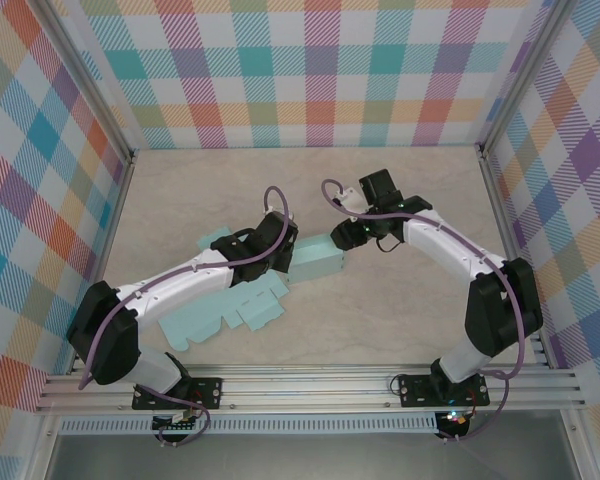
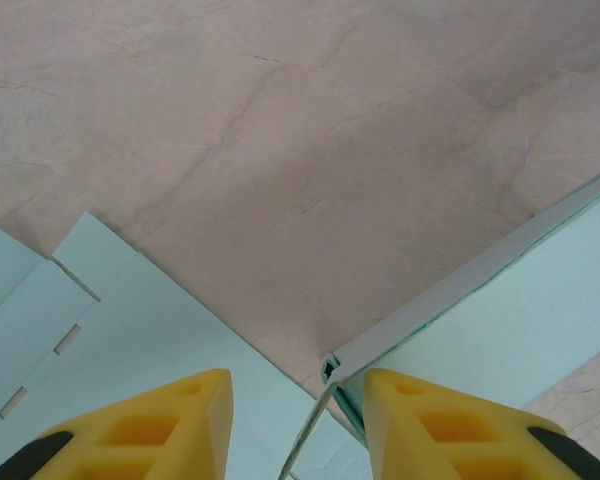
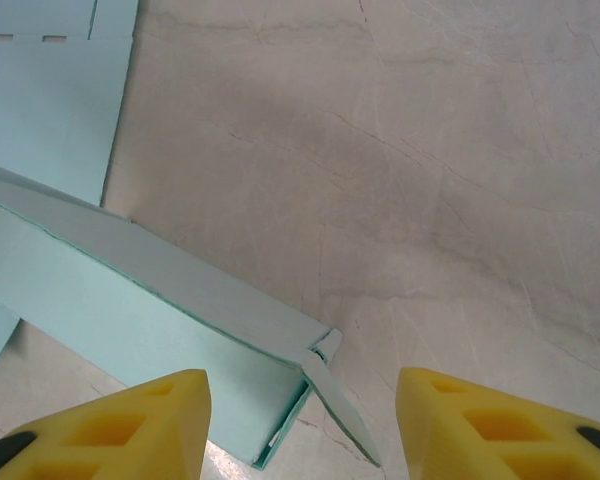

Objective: Fold the paper box

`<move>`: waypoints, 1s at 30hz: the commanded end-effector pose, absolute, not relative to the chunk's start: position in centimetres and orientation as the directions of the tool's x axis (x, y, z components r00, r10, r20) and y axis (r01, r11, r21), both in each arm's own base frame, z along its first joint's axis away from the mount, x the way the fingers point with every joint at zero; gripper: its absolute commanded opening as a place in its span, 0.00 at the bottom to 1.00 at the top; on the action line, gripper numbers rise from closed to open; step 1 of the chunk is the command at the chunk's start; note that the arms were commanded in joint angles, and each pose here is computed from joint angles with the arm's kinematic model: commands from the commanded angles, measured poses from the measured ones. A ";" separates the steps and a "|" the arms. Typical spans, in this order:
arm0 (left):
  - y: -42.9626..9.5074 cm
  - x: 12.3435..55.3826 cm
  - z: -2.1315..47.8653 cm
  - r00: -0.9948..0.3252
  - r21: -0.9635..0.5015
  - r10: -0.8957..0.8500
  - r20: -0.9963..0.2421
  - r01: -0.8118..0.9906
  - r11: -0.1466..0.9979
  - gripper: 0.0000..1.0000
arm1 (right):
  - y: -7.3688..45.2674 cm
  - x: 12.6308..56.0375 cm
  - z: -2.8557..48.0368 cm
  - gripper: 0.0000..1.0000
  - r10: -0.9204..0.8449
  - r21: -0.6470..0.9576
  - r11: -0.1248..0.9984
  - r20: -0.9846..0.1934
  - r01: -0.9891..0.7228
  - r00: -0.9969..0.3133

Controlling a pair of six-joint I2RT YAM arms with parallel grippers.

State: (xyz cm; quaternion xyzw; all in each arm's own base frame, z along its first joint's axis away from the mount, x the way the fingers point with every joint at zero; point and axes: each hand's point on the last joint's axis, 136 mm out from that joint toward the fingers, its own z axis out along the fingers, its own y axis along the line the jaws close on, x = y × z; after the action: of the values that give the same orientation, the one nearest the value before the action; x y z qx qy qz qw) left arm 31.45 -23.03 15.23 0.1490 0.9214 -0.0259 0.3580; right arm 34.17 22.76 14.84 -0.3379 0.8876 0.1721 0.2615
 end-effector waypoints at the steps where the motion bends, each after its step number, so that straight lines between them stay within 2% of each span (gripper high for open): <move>1: -23.1 31.5 15.8 -0.693 0.080 0.262 -0.671 0.284 0.956 0.41 | 23.2 33.5 15.0 0.52 -0.512 0.150 0.696 -0.582 -0.702 -0.632; 7: -22.9 31.6 15.8 -0.696 0.103 0.279 -0.662 0.284 0.953 0.40 | 23.0 33.1 14.7 0.48 -0.499 0.155 0.709 -0.578 -0.687 -0.646; 10: -23.1 31.5 15.2 -0.704 0.098 0.283 -0.651 0.291 0.952 0.38 | 23.0 32.8 14.4 0.42 -0.500 0.153 0.715 -0.572 -0.683 -0.651; 18: -24.0 31.7 14.7 -0.711 0.067 0.272 -0.648 0.303 0.951 0.21 | 23.2 32.3 14.6 0.33 -0.490 0.142 0.727 -0.579 -0.672 -0.652; 30: -24.9 31.6 15.2 -0.709 0.032 0.255 -0.657 0.312 0.950 0.18 | 23.5 31.8 15.1 0.31 -0.500 0.097 0.748 -0.569 -0.657 -0.653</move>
State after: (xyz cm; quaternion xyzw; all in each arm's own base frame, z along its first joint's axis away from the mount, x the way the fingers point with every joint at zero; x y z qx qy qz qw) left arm 31.51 -23.54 14.04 0.1574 0.9278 -0.0190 0.3377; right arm 31.74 23.69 13.96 -0.3314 0.8961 0.1549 0.2514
